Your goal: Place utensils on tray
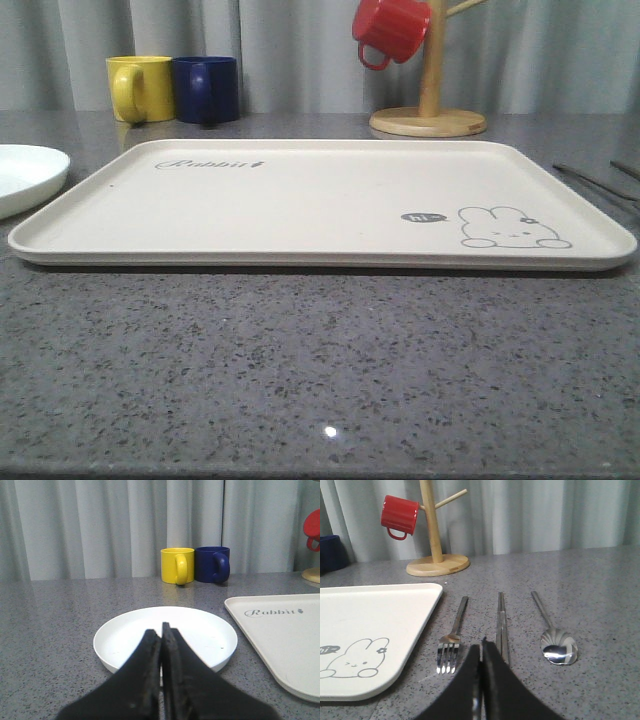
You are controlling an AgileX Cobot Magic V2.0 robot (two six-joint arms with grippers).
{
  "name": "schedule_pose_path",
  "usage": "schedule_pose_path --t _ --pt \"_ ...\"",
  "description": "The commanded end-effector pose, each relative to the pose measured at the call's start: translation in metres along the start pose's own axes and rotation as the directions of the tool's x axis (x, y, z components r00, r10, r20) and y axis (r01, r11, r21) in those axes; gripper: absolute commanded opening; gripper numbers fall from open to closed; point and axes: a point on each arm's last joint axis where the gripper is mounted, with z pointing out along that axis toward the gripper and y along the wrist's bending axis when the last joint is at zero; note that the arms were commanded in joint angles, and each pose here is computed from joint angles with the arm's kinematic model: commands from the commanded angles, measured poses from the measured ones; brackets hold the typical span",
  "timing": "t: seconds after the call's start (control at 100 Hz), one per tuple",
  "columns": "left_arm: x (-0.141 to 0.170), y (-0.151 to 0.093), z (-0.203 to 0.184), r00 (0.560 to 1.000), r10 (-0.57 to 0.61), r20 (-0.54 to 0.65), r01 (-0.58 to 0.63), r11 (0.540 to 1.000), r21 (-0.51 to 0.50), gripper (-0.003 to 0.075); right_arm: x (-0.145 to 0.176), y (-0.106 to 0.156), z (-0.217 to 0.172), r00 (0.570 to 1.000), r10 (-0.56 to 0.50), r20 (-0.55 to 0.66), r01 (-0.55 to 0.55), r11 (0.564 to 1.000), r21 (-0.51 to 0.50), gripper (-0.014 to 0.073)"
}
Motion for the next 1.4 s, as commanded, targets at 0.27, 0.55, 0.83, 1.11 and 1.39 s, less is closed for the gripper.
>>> schedule_pose_path --t 0.27,0.55,0.83,1.11,1.39 --pt "0.003 -0.001 -0.002 0.996 -0.016 0.082 0.015 1.0 0.004 -0.0018 -0.015 0.001 -0.003 0.992 -0.006 0.123 0.007 1.0 -0.007 -0.0068" --pt "-0.04 0.002 -0.005 0.994 -0.088 0.066 0.088 0.996 0.003 -0.0018 -0.015 0.001 -0.003 0.992 -0.006 0.123 0.007 1.0 -0.007 -0.0068" --pt "-0.121 0.006 0.014 0.996 -0.064 -0.062 0.064 0.998 -0.009 -0.0018 -0.015 0.001 -0.003 0.992 -0.006 0.123 0.007 1.0 -0.007 -0.0068" --pt "-0.18 0.01 0.067 0.926 -0.051 -0.375 0.044 0.999 -0.028 -0.0018 -0.015 0.001 -0.003 0.992 -0.006 0.123 0.007 1.0 -0.007 -0.0068" --pt "-0.171 0.01 0.121 0.814 -0.05 -0.578 0.038 0.999 -0.032 -0.0018 -0.015 0.001 -0.003 0.992 -0.006 0.123 0.007 1.0 -0.007 -0.0068"
